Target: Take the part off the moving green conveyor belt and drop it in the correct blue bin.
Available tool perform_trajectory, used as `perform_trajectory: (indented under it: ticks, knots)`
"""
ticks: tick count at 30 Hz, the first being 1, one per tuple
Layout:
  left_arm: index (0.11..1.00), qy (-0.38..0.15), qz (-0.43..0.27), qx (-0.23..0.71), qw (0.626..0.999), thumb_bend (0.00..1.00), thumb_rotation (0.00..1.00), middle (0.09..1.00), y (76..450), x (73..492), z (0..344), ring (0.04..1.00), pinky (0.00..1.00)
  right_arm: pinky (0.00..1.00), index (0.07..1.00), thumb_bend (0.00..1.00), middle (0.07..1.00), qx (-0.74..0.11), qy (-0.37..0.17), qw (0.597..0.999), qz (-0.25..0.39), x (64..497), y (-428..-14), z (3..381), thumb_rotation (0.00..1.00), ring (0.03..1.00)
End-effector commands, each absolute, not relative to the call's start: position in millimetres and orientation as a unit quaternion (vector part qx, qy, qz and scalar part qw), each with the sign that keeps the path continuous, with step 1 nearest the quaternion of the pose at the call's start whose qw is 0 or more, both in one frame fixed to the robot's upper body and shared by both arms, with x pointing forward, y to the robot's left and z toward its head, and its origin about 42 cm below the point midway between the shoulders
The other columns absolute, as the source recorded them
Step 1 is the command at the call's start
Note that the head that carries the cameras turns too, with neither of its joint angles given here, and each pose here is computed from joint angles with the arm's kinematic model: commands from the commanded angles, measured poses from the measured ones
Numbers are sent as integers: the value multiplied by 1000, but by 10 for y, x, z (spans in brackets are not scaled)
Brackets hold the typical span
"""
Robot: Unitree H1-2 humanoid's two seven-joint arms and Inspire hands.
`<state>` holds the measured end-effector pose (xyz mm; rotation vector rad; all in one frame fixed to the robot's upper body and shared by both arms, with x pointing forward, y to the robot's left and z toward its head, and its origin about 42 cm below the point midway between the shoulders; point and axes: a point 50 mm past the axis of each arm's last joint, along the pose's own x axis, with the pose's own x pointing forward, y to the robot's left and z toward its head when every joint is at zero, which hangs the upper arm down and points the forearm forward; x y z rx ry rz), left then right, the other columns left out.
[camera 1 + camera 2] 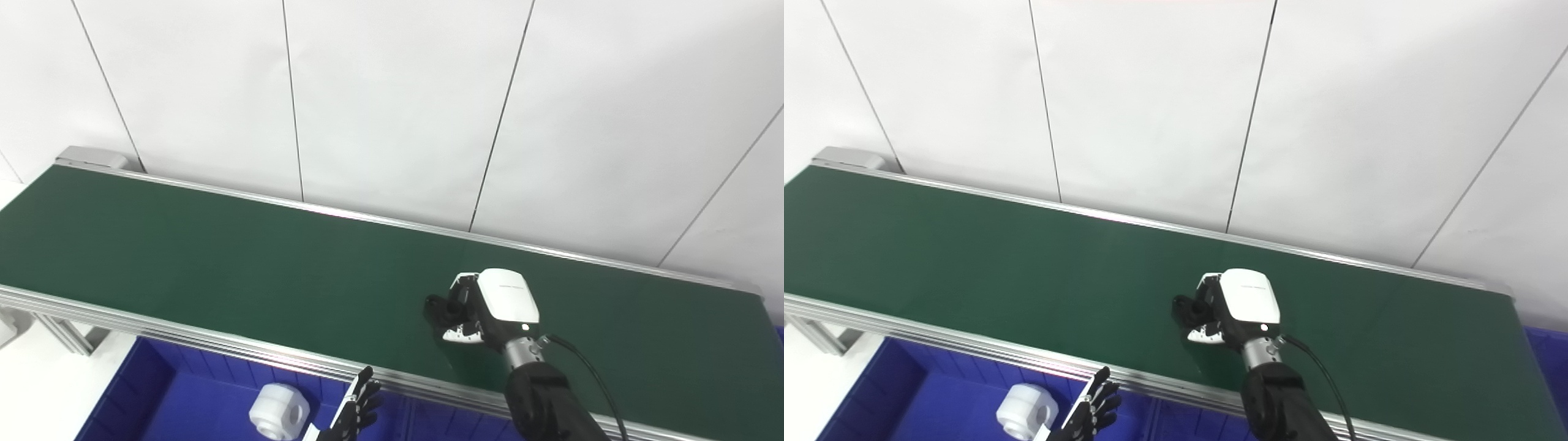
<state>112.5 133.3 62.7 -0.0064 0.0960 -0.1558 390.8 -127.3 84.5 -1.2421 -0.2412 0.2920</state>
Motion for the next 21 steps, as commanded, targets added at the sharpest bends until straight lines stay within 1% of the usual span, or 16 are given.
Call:
perform_trajectory:
  ticks: [1, 6, 10, 16, 21]
  knots:
    - [1000, 21, -84, -18, 996, 648, 873, 957, 1238, 1185, 704, 919, 904, 227, 489, 499, 371, -556, -145, 804, 154, 3831, -1158, 849, 140, 285]
    - [1000, 20, -82, -11, 996, 650, 877, 951, 1259, 1189, 691, 913, 894, 210, 486, 496, 345, -526, -201, 817, 123, 3821, -1163, 930, 142, 266]
    - [1000, 18, -80, -7, 997, 643, 879, 948, 1269, 1184, 683, 905, 881, 162, 489, 495, 313, -513, -241, 817, 106, 3809, -1161, 958, 138, 215]
    - [1000, 14, -80, -5, 997, 638, 879, 950, 1276, 1176, 683, 904, 883, 136, 489, 495, 286, -488, -284, 821, 86, 3798, -1163, 972, 135, 186]
    - [1000, 14, -78, -4, 997, 646, 875, 948, 1278, 1170, 689, 903, 886, 109, 488, 495, 257, -475, -307, 821, 76, 3802, -1162, 974, 135, 159]
